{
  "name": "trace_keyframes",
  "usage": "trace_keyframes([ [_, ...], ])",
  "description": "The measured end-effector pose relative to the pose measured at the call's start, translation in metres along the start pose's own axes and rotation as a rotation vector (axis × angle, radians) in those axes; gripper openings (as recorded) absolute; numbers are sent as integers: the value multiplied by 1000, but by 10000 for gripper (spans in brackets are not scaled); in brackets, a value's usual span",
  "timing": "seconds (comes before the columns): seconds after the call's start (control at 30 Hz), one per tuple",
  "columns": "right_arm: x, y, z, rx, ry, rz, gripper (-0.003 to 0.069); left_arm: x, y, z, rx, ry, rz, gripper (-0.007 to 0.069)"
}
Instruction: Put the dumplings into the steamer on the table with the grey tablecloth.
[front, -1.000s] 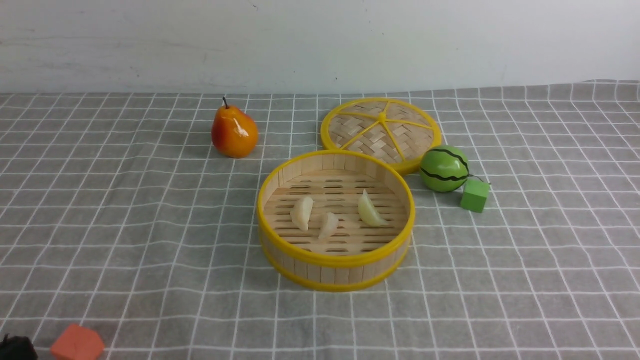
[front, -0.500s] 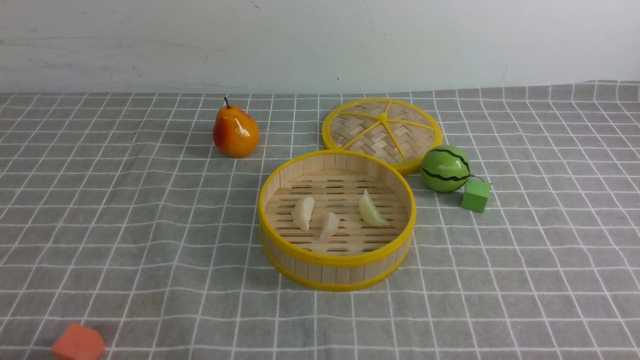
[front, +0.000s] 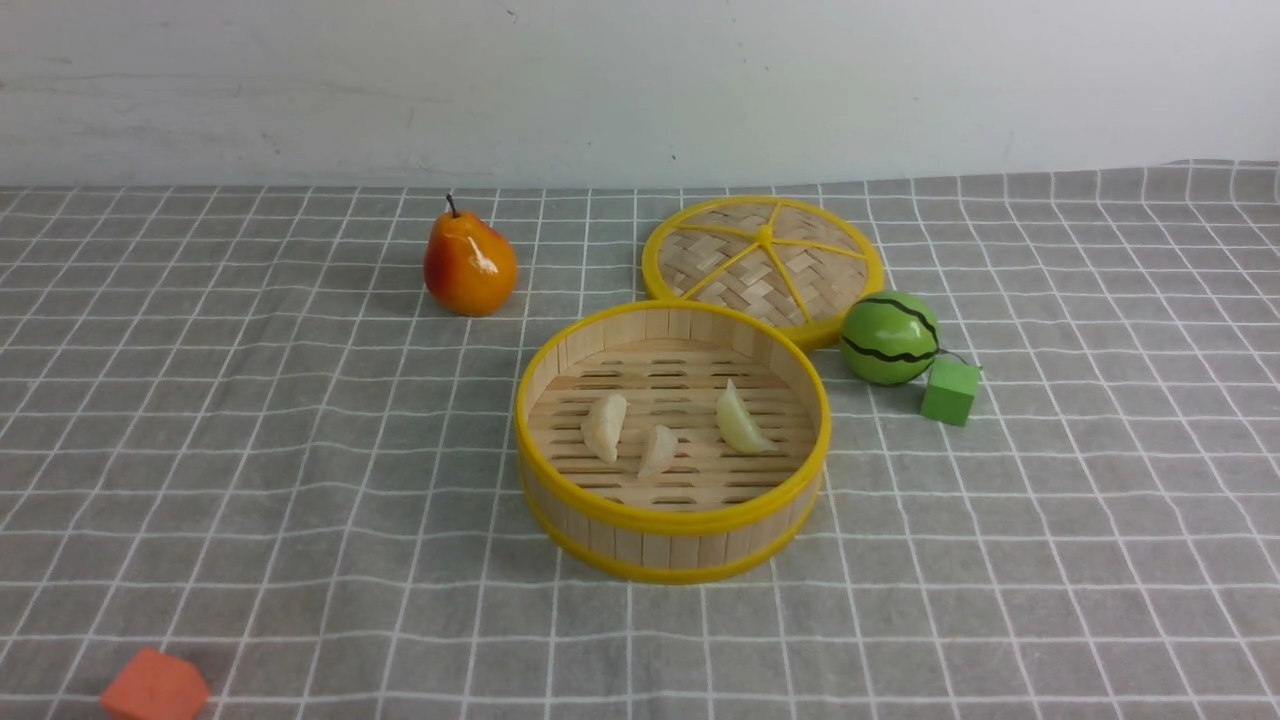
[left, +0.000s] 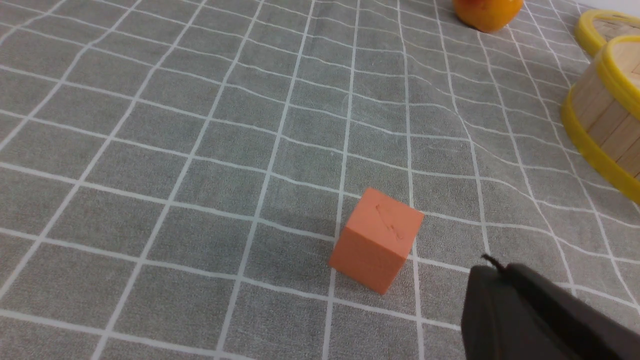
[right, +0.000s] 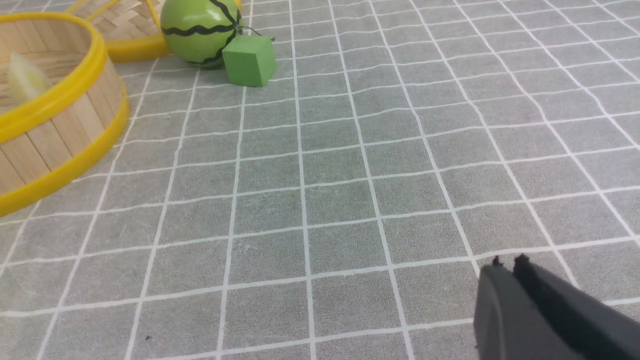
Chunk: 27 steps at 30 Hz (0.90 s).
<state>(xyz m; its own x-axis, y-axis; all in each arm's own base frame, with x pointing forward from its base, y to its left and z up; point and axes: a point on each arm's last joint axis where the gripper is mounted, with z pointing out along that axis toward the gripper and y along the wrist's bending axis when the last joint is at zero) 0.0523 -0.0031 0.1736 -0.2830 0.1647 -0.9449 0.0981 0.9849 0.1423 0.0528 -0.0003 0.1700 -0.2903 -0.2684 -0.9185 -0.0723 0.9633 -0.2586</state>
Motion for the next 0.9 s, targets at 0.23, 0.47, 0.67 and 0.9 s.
trace_keyframes([
  [0.23,0,0,0,0,0,0,39,0,0,0,0,0,0,-15],
  [0.47,0,0,0,0,0,1,47,0,0,0,0,0,0,-15],
  [0.67,0,0,0,0,0,1,56,0,0,0,0,0,0,-15],
  [0.9,0,0,0,0,0,1,62,0,0,0,-1,4,0,-13],
])
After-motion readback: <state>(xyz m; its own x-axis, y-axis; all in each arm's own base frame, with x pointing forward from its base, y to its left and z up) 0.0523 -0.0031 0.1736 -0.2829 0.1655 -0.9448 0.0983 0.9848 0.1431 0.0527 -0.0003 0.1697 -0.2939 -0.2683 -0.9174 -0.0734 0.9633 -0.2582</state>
